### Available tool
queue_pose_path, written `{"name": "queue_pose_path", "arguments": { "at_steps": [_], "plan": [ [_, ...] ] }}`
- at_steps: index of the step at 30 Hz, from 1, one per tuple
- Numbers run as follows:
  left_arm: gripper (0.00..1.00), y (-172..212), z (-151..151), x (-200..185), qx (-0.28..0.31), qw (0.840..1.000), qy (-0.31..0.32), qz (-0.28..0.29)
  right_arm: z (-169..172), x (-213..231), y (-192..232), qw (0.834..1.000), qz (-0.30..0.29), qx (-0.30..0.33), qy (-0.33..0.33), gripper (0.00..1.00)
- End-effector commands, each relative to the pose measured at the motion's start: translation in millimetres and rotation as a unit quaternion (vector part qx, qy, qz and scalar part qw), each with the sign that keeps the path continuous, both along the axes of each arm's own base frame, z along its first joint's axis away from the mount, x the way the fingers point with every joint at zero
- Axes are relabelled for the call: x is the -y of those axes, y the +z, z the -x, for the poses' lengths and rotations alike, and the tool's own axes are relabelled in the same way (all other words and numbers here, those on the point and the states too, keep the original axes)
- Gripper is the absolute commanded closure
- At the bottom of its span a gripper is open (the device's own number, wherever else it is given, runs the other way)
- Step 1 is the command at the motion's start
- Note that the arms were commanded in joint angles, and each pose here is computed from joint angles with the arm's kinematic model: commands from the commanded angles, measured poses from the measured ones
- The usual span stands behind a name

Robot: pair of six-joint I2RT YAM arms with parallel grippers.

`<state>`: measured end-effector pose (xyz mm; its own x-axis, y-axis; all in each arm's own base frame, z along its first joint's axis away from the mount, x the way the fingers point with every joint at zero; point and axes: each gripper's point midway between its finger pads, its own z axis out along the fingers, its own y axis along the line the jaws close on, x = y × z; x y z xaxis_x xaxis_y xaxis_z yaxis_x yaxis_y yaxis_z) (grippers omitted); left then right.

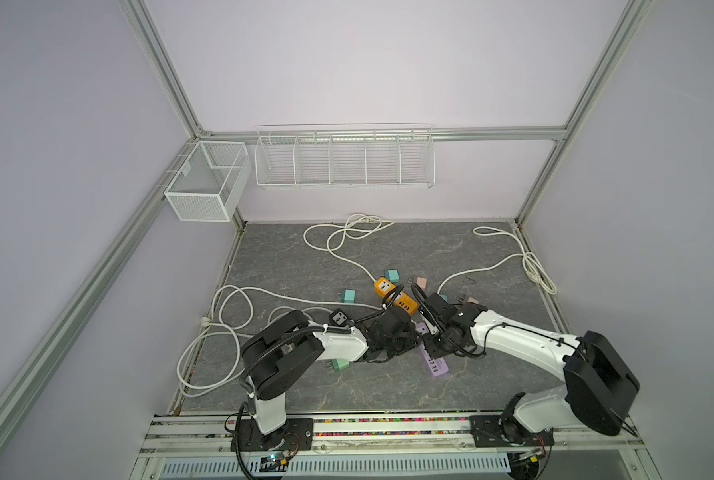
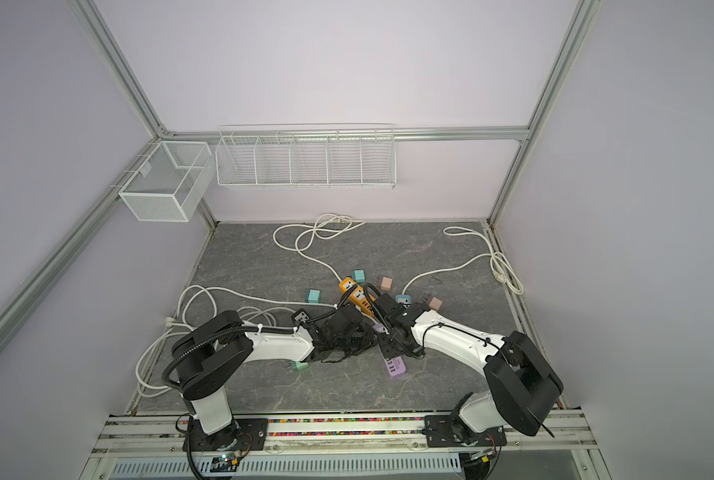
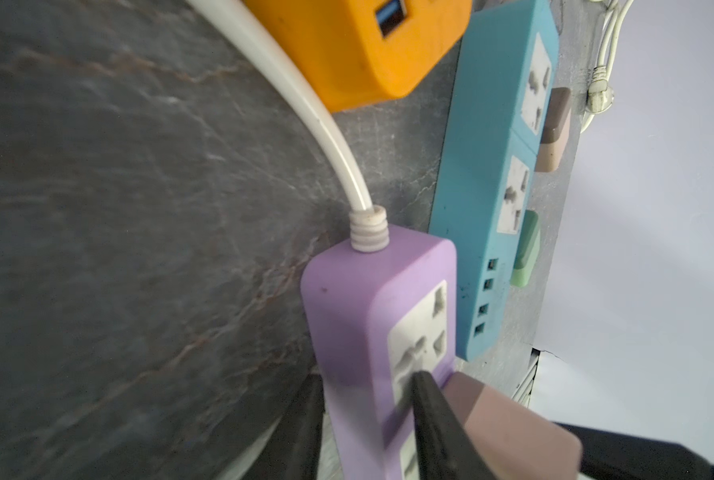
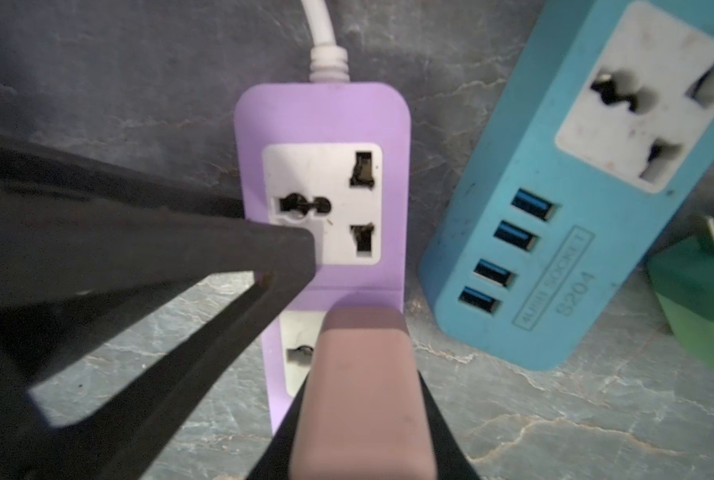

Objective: Pull the plug off the socket
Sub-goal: 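Close the right gripper on the beige adapter while the left holds the purple strip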

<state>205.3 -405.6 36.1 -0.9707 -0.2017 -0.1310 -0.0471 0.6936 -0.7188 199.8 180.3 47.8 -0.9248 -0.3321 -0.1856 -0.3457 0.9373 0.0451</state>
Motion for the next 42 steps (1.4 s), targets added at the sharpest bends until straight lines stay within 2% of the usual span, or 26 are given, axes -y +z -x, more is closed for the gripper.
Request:
{"name": "queue_pose_path", "arguments": {
  "at_steps": [1, 10, 21, 27, 32, 35, 38, 42],
  "plan": [
    [0.64, -52.3, 29.0, -40.9, -0.065, 0.992, -0.004, -0.104, -7.9, 2.6, 16.0, 1.000, -0.014, 0.017, -0.003, 0.75],
    [0.65, -53.7, 29.5, -35.9, -0.068, 0.992, -0.012, -0.103, -4.5, -10.5, 17.9, 0.999, -0.035, 0.016, 0.011, 0.75],
    [0.65, -55.9, 29.9, -37.0, -0.070, 0.991, -0.013, -0.109, -13.4, 14.0, 22.9, 0.999, 0.001, 0.036, -0.002, 0.75],
    [0.66, -55.9, 29.5, -32.0, -0.072, 0.991, -0.021, -0.108, -7.8, -12.2, 22.6, 0.998, -0.045, 0.028, 0.022, 0.76],
    [0.66, -40.7, 31.5, -11.5, -0.073, 0.995, -0.039, -0.051, -8.8, -5.2, 18.3, 0.999, -0.034, 0.037, 0.016, 0.77],
    [0.67, -33.4, 33.3, -5.3, -0.069, 0.996, -0.046, -0.037, -6.1, -14.2, 15.9, 0.998, -0.055, 0.027, 0.021, 0.78],
    [0.67, -27.4, 37.8, 0.5, -0.069, 0.995, -0.061, -0.026, -7.5, -11.0, 14.6, 0.998, -0.047, 0.032, 0.018, 0.79],
    [0.67, -40.9, 43.2, -13.4, -0.076, 0.993, -0.063, -0.062, -9.8, -8.4, 17.3, 0.998, -0.045, 0.044, 0.020, 0.79]
  ]
}}
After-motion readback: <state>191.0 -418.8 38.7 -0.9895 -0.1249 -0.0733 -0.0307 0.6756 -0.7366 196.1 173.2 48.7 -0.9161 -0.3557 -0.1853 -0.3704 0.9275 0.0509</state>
